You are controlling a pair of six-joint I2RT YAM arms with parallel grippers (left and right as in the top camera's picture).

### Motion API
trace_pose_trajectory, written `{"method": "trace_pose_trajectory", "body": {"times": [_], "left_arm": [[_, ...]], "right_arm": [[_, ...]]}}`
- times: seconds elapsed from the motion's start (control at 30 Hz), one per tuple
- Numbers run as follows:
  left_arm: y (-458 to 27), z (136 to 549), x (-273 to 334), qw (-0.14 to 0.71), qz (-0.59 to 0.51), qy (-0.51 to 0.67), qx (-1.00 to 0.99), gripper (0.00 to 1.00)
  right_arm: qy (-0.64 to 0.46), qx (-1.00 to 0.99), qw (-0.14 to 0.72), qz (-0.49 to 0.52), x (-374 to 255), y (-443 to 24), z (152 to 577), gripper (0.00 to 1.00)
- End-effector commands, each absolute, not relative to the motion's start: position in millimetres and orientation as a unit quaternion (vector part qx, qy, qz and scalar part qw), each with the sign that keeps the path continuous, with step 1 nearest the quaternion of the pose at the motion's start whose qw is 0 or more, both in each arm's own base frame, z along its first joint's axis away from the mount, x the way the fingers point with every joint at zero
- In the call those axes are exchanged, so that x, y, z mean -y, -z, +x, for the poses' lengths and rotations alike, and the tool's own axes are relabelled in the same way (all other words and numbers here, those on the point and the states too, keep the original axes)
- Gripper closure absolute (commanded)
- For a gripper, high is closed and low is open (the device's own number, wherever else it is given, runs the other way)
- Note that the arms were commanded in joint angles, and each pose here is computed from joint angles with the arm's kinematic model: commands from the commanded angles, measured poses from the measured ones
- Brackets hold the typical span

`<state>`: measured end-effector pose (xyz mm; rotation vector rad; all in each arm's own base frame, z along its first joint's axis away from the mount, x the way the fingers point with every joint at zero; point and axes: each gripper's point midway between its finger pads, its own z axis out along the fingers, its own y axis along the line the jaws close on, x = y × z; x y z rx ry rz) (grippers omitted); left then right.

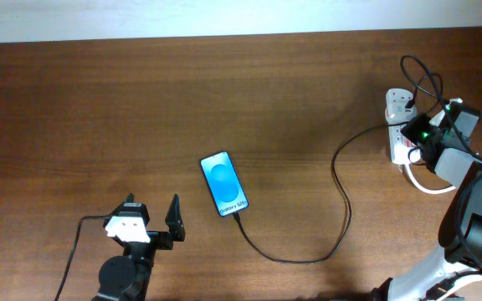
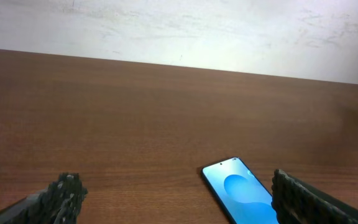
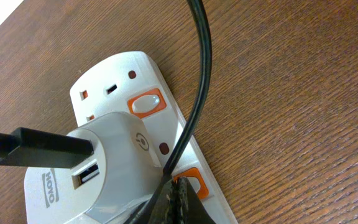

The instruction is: Plug charger to phone and switch on socket

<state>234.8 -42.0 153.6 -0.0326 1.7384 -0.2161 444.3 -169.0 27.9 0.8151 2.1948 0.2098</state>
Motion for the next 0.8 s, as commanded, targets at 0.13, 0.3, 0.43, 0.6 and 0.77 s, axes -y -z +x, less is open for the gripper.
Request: {"method": "trace_pose_trajectory", "body": {"times": [0.13,0.3,0.43,0.6,0.77], "left_arm": [[-150,235,42,0.640,-0.009,0.088,-0.763,0.01],[-150,235,42,0.640,-0.009,0.088,-0.763,0.01],[-150,235,42,0.640,-0.009,0.088,-0.763,0.01],[-150,235,42,0.640,-0.009,0.088,-0.763,0.01],[-150,235,42,0.640,-0.009,0.088,-0.763,0.01]], "right_arm": [[-0.110,-0.882,0.343,0.305,143,-5,435,0.96],[-0.111,-0.884,0.338,0.305,141,-3,434,0.96],[-0.089,-0.886,0.333,0.309,144,3,432,0.96],[-0.013,-0.857,0.370,0.359,198,-56,408,0.96],[0.007,-0.846,0.395,0.359,221,-102,383,0.96]]}}
